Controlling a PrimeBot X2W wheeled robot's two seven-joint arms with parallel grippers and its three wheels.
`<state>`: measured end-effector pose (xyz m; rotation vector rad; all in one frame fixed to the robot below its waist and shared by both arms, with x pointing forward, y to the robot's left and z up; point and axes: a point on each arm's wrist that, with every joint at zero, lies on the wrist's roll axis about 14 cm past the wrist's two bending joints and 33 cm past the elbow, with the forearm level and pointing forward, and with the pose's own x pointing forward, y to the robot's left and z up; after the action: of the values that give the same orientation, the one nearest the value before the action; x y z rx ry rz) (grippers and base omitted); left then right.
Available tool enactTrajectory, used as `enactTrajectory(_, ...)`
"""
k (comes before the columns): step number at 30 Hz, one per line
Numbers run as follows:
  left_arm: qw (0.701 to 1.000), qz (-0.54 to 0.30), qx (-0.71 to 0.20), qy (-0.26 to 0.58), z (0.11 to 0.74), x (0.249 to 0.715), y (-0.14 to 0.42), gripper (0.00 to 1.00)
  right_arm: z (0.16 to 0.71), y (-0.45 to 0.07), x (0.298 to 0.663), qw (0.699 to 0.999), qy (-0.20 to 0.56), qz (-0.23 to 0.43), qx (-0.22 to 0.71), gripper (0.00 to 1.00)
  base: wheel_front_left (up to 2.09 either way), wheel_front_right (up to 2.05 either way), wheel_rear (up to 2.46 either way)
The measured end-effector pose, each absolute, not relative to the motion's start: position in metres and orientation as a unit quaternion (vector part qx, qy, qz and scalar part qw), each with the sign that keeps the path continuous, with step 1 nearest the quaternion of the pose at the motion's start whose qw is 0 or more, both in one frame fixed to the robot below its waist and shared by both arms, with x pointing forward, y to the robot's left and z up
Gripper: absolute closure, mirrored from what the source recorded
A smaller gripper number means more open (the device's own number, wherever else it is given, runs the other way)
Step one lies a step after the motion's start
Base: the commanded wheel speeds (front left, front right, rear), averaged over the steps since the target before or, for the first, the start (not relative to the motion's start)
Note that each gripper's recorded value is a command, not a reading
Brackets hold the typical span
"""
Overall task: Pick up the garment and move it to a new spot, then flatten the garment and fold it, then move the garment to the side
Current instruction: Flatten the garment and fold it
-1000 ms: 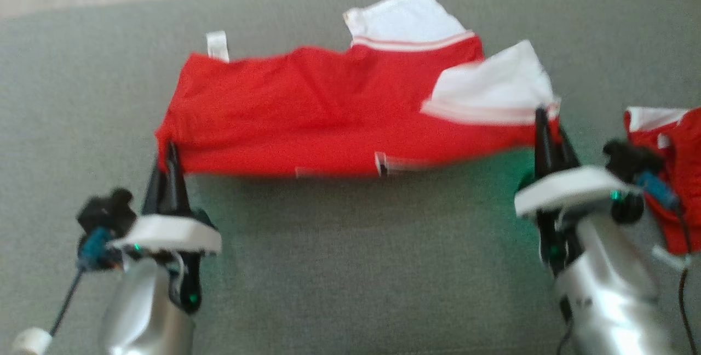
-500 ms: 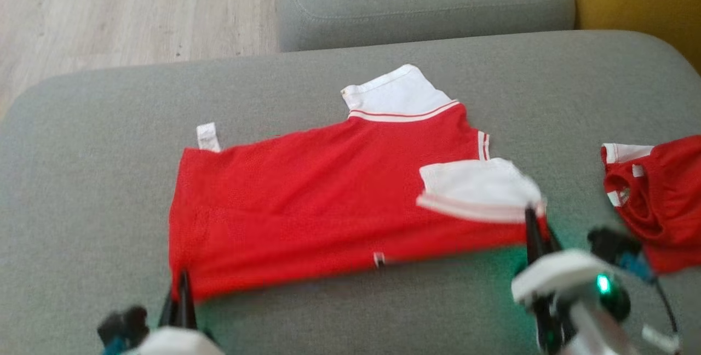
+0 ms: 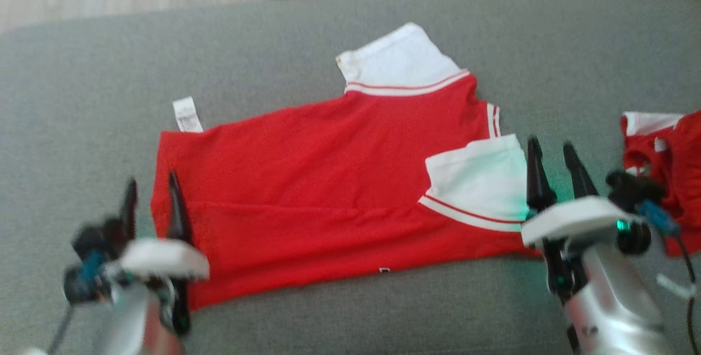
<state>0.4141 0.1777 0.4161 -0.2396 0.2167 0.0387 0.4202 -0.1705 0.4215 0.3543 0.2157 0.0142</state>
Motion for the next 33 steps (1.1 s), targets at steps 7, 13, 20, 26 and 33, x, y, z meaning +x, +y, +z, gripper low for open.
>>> enactTrajectory(7,0.988,0.041,-0.09,0.118,0.412,0.471,0.201,0.0,0.42,-0.158,0.451,0.981,0.105,0.033,0.16,0.0,0.0,0.0,0.0)
enactTrajectory(13,0.981,0.039,-0.077,0.172,0.374,0.478,0.202,0.0,0.407,-0.161,0.459,0.98,0.118,0.03,0.155,0.0,0.0,0.0,0.0)
enactTrajectory(20,0.977,0.018,-0.064,0.2,0.356,0.482,0.192,0.0,0.396,-0.166,0.459,0.98,0.13,0.023,0.148,0.0,0.0,0.0,0.0)
enactTrajectory(26,0.977,0.019,-0.06,0.203,0.354,0.486,0.194,1.0,0.411,-0.152,0.482,0.983,0.113,0.052,0.132,0.0,0.0,0.0,0.0)
enactTrajectory(33,0.985,0.016,-0.046,0.167,0.373,0.495,0.195,1.0,0.439,-0.128,0.535,0.984,0.115,0.106,0.088,0.0,0.0,0.0,0.0)
